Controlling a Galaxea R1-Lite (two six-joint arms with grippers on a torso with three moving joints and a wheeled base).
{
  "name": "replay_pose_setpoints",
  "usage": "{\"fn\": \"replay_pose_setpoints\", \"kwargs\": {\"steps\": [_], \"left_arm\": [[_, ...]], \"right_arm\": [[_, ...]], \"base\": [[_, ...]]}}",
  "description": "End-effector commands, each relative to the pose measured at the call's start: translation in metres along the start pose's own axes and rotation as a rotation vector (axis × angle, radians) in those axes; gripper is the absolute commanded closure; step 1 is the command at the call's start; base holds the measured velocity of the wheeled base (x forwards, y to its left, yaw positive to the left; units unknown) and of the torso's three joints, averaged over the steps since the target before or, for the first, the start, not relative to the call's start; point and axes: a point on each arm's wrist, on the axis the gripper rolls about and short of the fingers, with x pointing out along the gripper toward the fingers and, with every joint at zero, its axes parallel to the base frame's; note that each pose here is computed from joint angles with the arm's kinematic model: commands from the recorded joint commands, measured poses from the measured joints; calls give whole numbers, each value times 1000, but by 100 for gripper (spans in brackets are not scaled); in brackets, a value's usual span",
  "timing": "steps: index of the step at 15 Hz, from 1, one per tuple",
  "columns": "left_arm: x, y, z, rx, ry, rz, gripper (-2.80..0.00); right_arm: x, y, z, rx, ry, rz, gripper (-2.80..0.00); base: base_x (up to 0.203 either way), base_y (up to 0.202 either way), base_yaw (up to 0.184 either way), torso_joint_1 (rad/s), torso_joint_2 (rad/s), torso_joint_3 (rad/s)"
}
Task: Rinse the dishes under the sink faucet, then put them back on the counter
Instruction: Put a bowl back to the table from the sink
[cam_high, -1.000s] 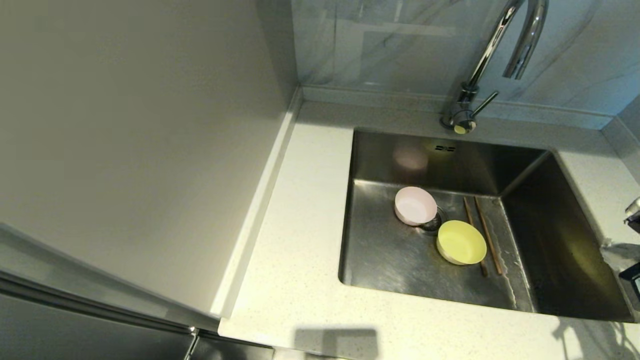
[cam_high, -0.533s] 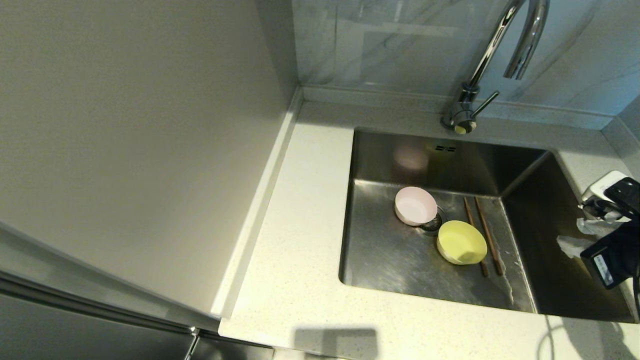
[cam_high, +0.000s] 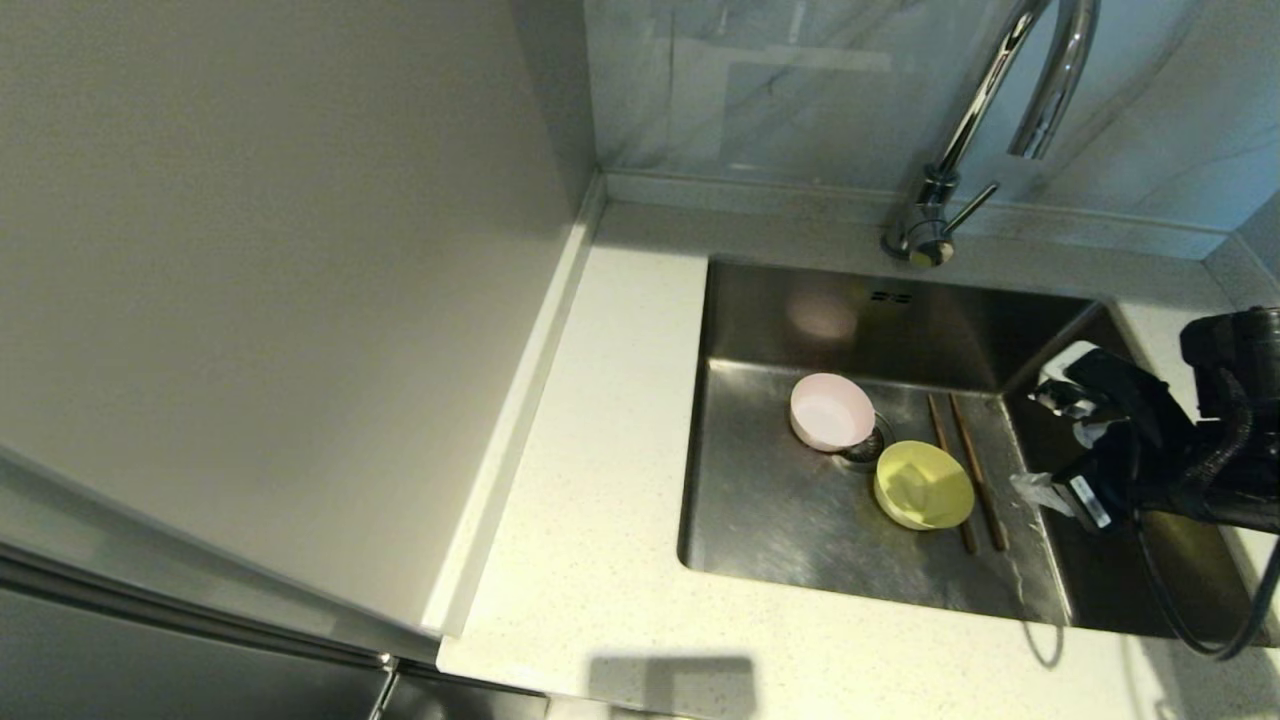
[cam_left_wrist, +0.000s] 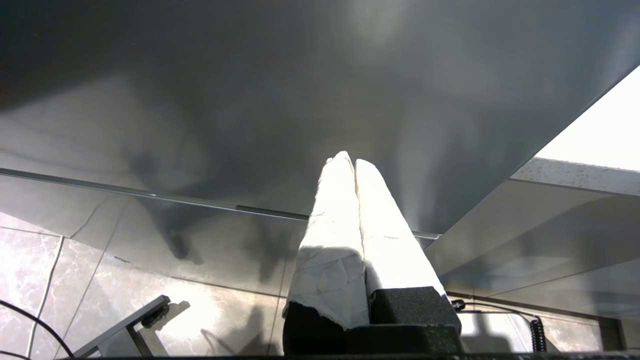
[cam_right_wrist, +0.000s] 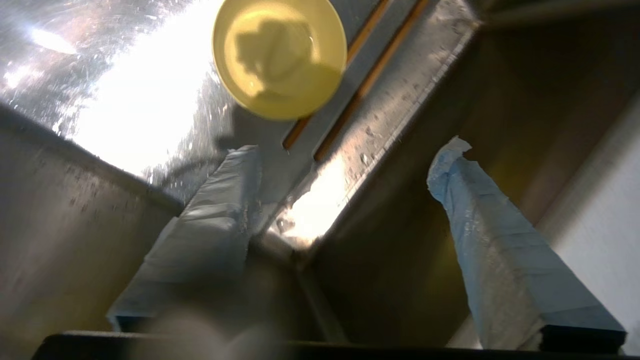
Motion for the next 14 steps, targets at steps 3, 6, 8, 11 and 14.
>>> {"fn": "replay_pose_setpoints", "kwargs": {"steps": [3,6,8,11,14], "left_arm": [[0,0,0,0,-4,1,0],[0,0,0,0,-4,1,0],[0,0,0,0,-4,1,0],[0,0,0,0,-4,1,0],[0,0,0,0,-4,1,0]], "right_arm": [[66,3,10,-13,69,42,-280],[98,3,13,-3,22,0,-280],[116,1,8,4,37,-61,-280],[138,-2,-1,6,89,-88,-280],[161,-2,-5,10,111,-87,-280]], "base": [[0,0,0,0,0,0],[0,0,0,0,0,0],[0,0,0,0,0,0],[0,0,0,0,0,0],[0,0,0,0,0,0]]}}
